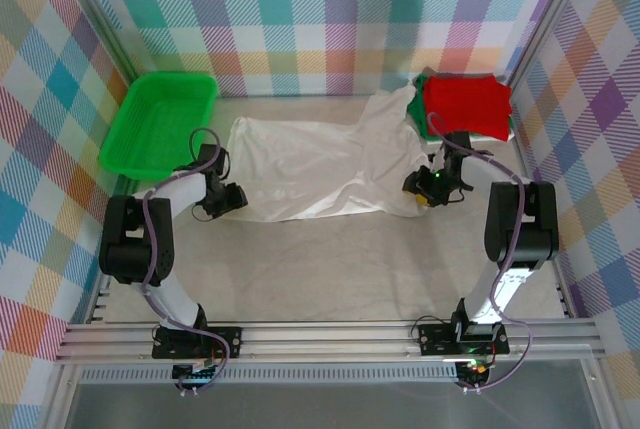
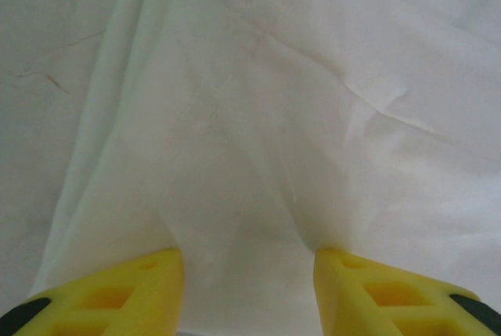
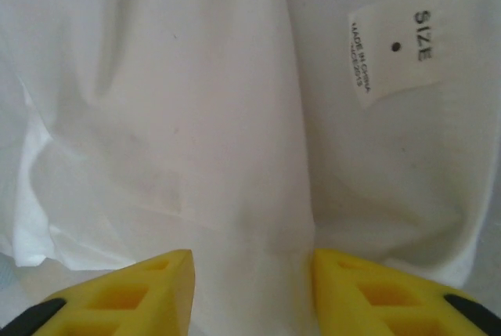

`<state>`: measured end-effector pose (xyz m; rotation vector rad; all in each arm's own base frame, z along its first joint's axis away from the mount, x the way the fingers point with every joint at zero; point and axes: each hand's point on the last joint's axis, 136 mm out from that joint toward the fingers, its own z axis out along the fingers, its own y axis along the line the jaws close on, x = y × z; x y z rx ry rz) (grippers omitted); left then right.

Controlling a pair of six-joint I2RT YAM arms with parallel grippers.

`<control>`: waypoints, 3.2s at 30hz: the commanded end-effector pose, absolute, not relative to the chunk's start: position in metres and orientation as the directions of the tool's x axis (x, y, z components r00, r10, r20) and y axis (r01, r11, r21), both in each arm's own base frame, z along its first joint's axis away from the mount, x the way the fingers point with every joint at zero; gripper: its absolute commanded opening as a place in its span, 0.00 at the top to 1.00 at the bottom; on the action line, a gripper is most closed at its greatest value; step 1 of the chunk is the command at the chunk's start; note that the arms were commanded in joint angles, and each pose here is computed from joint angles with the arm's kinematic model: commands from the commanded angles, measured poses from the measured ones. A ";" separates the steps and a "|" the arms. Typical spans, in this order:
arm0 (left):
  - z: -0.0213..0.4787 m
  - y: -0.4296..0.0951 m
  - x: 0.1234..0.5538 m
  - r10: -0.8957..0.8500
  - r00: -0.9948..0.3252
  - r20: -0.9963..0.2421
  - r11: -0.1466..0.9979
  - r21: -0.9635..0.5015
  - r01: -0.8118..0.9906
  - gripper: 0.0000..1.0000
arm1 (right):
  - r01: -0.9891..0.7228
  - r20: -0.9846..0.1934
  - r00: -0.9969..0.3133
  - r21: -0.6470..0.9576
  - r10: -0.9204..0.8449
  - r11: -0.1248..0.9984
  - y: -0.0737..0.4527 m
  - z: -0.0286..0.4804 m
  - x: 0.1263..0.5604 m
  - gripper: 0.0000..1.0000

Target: Fold and stack the t-shirts

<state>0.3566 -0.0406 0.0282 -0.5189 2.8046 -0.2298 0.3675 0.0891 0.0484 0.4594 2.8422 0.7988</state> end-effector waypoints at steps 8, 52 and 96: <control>0.004 -0.005 0.343 -0.498 -0.853 -0.156 0.865 -0.157 -0.477 0.53 | 0.366 -0.057 -0.886 0.523 0.460 0.770 0.048 0.038 0.371 1.00; -0.002 -0.078 0.282 -0.510 -0.857 -0.074 0.824 -0.326 -0.463 0.48 | 0.256 -0.104 -0.939 0.423 0.327 0.869 0.138 0.008 0.326 0.59; 0.042 -0.024 0.501 -0.371 -0.888 -0.272 0.922 0.001 -0.386 0.38 | 0.042 -0.617 -0.748 0.325 0.246 0.945 0.087 0.070 0.679 0.40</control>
